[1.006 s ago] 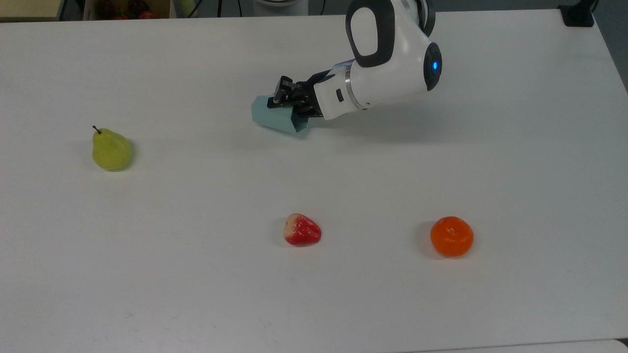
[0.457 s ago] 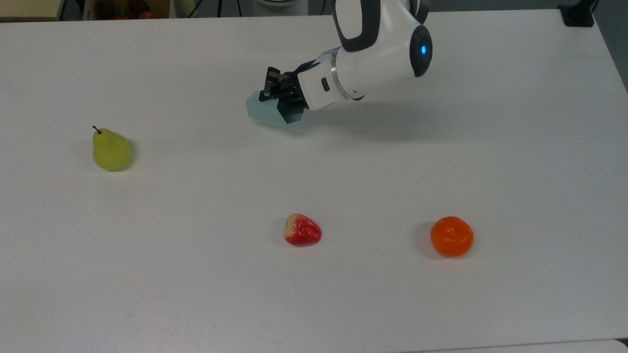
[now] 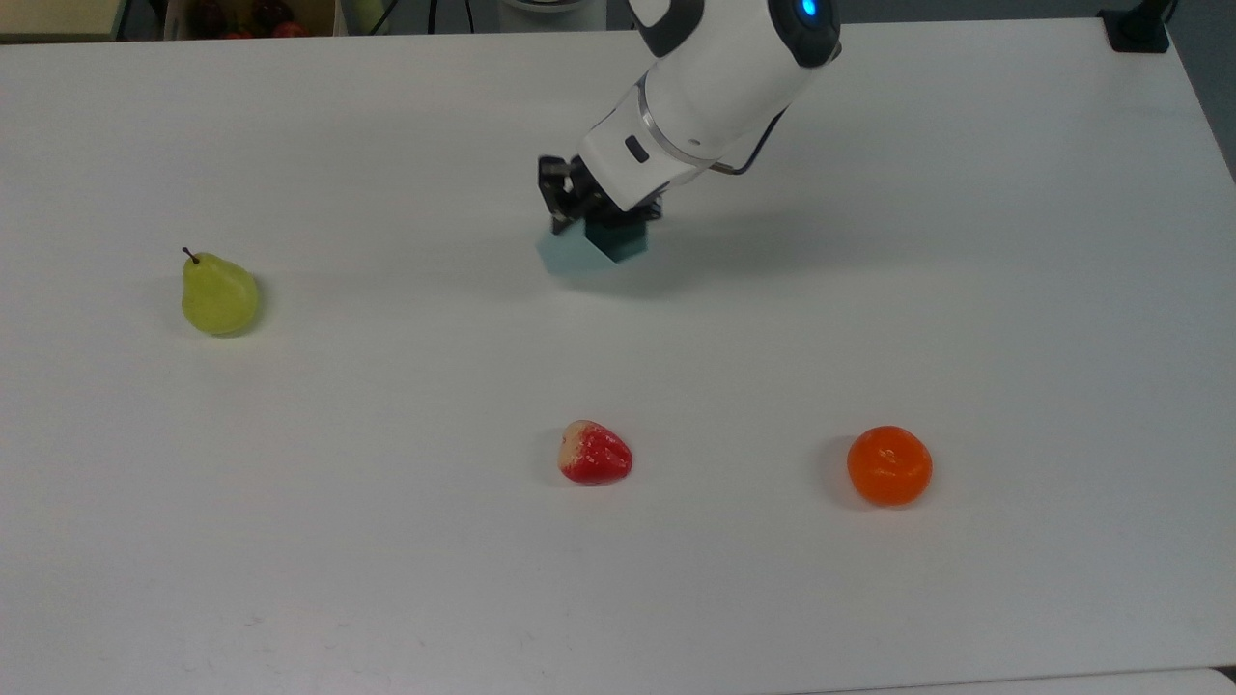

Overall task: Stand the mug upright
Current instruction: 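Rotate the held mug upward so its base rests on the table, then open the gripper and lift it off the upright mug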

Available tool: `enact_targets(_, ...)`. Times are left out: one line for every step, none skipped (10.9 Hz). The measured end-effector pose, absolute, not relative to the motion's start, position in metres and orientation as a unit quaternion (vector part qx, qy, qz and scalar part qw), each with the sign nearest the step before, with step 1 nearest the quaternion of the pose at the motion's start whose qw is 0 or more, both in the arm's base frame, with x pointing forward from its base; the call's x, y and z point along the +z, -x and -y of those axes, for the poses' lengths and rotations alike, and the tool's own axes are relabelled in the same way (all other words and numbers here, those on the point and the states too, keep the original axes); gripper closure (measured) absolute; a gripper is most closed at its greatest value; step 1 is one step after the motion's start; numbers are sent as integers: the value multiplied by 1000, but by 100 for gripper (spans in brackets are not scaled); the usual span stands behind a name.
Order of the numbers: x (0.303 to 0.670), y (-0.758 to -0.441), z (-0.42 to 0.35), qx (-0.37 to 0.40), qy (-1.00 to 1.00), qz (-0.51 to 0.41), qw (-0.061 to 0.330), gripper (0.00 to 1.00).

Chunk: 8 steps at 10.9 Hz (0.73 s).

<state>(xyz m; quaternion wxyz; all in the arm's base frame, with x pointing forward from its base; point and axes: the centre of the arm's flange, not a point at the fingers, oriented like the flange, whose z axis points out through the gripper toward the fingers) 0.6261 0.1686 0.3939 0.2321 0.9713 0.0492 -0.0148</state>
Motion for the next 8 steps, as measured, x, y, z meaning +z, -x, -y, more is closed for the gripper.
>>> enact_targets(394,-631,-173,2,-979,-61,196,95)
enact_targets(392,-634,-176,14,-983,-76,168,95)
enact_targets(389,-636,-178,18,-986,-94,134,95)
enact_targets(384,-636,-176,9,-988,-118,97,95)
enact_targets(381,-636,-172,-4,-987,-149,57,95)
enact_targets(378,-637,-164,-14,-981,-191,21,95)
enact_targets(374,-637,-155,-19,-973,-231,-4,95)
enact_targets(369,-637,-146,-24,-963,-266,-17,95)
